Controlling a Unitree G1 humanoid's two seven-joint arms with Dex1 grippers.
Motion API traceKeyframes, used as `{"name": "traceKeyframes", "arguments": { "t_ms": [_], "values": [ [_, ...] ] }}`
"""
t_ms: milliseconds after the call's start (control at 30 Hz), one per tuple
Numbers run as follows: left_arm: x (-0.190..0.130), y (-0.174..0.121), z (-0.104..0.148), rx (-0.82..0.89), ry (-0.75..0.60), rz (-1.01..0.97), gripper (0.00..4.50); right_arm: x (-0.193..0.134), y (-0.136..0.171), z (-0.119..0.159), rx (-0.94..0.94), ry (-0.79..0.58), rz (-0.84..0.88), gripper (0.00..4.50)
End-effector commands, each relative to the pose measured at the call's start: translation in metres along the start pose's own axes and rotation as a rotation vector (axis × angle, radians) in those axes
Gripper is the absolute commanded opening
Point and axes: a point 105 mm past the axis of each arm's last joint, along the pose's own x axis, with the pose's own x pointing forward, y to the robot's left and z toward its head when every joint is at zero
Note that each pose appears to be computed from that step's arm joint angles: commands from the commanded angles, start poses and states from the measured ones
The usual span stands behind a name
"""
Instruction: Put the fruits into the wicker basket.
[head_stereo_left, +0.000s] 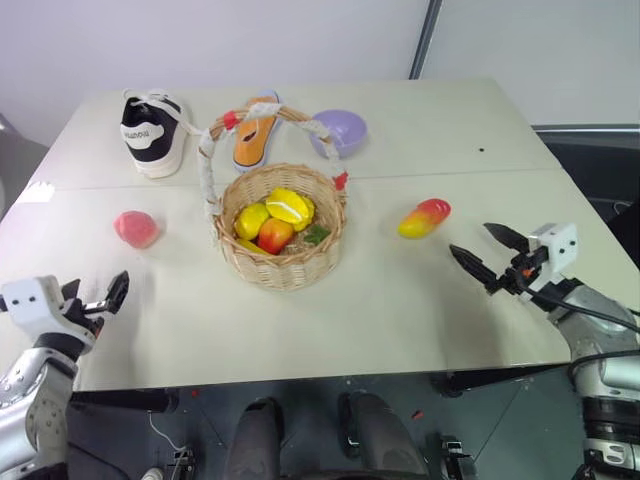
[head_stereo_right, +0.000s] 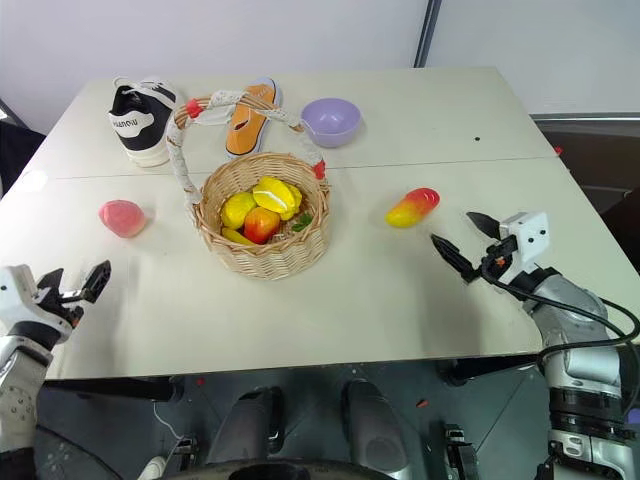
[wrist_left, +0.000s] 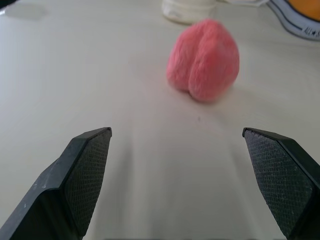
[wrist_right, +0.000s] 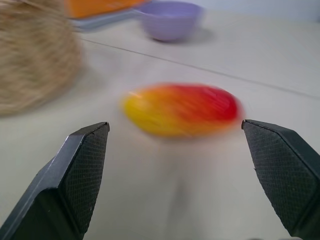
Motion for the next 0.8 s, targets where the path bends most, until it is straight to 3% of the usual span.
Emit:
{"name": "traceKeyframes", "arguments": {
  "t_ms": [33, 267, 467, 800],
  "values": [
    [0.011, -0.011, 0.027, 0.095, -0.032, -0.025, 4.50, 0.014, 0.033, 0.047, -0.063, -0.066, 0.196, 4.42],
    [0.040, -0.029, 0.052, 0.117, 0.002, 0.003, 4.50, 0.042, 0.096, 0.091, -0.126, -0.119, 0.432, 4.42],
    [0.066, -0.036, 0.058, 0.134, 0.078, 0.043, 4.50, 0.059, 0.119, 0.092, -0.147, -0.112, 0.482, 4.42],
    [0.085, -0.040, 0.039, 0.151, 0.222, 0.077, 4.50, 0.064, 0.131, 0.088, -0.142, -0.117, 0.486, 4.42]
  ]
}}
